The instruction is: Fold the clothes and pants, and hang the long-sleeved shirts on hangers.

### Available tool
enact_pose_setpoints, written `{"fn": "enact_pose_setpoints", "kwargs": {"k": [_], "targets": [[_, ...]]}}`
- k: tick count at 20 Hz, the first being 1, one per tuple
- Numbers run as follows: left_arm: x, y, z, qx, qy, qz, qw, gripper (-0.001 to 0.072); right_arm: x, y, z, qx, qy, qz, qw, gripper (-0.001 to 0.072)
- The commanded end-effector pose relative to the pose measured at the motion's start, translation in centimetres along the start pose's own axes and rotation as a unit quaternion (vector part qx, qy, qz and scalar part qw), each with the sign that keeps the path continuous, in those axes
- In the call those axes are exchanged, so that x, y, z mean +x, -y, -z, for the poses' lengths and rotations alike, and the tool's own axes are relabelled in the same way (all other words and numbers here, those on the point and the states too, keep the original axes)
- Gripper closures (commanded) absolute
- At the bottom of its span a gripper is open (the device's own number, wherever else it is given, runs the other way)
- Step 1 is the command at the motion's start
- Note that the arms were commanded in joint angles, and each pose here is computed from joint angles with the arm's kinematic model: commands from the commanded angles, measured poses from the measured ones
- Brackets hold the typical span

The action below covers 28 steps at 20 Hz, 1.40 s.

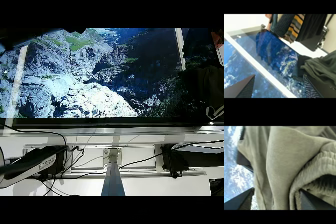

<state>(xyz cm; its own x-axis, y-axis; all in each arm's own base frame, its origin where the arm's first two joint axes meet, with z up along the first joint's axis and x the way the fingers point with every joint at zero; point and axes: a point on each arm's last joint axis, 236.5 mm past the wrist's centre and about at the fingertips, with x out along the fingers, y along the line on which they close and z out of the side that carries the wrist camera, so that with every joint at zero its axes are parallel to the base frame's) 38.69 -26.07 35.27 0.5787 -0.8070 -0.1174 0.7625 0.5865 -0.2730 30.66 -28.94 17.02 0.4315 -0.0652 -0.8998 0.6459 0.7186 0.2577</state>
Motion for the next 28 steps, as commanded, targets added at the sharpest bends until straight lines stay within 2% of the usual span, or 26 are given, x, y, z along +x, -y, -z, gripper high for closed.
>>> {"fn": "enact_pose_setpoints", "kwargs": {"k": [1, 3, 7, 10, 12, 13, 14, 15, 18, 21, 23, 25, 28], "targets": [[0.0, 0.0, -0.1, 0.0, 0.001, 0.0, 1.0, 0.0011, 0.4, -3.0, -1.0, -0.029, 0.019, -0.018, 0.999, 0.013], [0.0, 0.0, -0.1, 0.0, 0.001, 0.0, 1.0, 0.0011, -0.3, -5.9, -2.1, -0.058, 0.047, -0.037, 0.997, 0.013], [0.0, 0.0, -0.1, 0.0, 0.001, 0.0, 1.0, 0.0011, -5.0, -7.1, -5.4, -0.082, 0.146, 0.0, 0.986, 0.0133], [0.0, 0.0, -0.1, 0.0, 0.001, 0.0, 1.0, 0.0011, -8.3, -7.7, -6.7, -0.072, 0.211, -0.003, 0.975, 0.0181], [0.0, 0.0, -0.1, 0.0, 0.001, 0.0, 1.0, 0.0011, -8.6, -9.2, -6.2, -0.08, 0.211, -0.025, 0.974, 0.0468], [0.0, 0.0, -0.1, 0.0, 0.001, 0.0, 1.0, 0.0011, -8.0, -10.4, -5.6, -0.086, 0.197, -0.044, 0.976, 0.0576], [0.0, 0.0, -0.1, 0.0, 0.001, 0.0, 1.0, 0.0011, -7.1, -12.0, -4.8, -0.094, 0.18, -0.065, 0.977, 0.066], [0.0, 0.0, -0.1, 0.0, 0.001, 0.0, 1.0, 0.0011, -6.0, -13.9, -3.8, -0.107, 0.16, -0.088, 0.977, 0.0681], [0.0, 0.0, -0.1, 0.0, 0.001, 0.0, 1.0, 0.0011, -3.2, -20.6, -0.4, -0.171, 0.116, -0.13, 0.97, 0.0681], [0.0, 0.0, -0.1, 0.0, 0.001, 0.0, 1.0, 0.0011, -2.8, -29.5, 3.6, -0.298, 0.123, -0.169, 0.931, 0.0682], [0.0, 0.0, -0.1, 0.0, 0.001, 0.0, 1.0, 0.0011, -3.6, -35.8, 7.8, -0.381, 0.129, -0.213, 0.89, 0.0682], [0.0, 0.0, -0.1, 0.0, 0.001, 0.0, 1.0, 0.0011, -4.9, -40.7, 13.2, -0.479, 0.131, -0.251, 0.831, 0.0682], [0.0, 0.0, -0.1, 0.0, 0.001, 0.0, 1.0, 0.0011, -6.1, -44.6, 19.1, -0.585, 0.145, -0.259, 0.755, 0.0682]]}}
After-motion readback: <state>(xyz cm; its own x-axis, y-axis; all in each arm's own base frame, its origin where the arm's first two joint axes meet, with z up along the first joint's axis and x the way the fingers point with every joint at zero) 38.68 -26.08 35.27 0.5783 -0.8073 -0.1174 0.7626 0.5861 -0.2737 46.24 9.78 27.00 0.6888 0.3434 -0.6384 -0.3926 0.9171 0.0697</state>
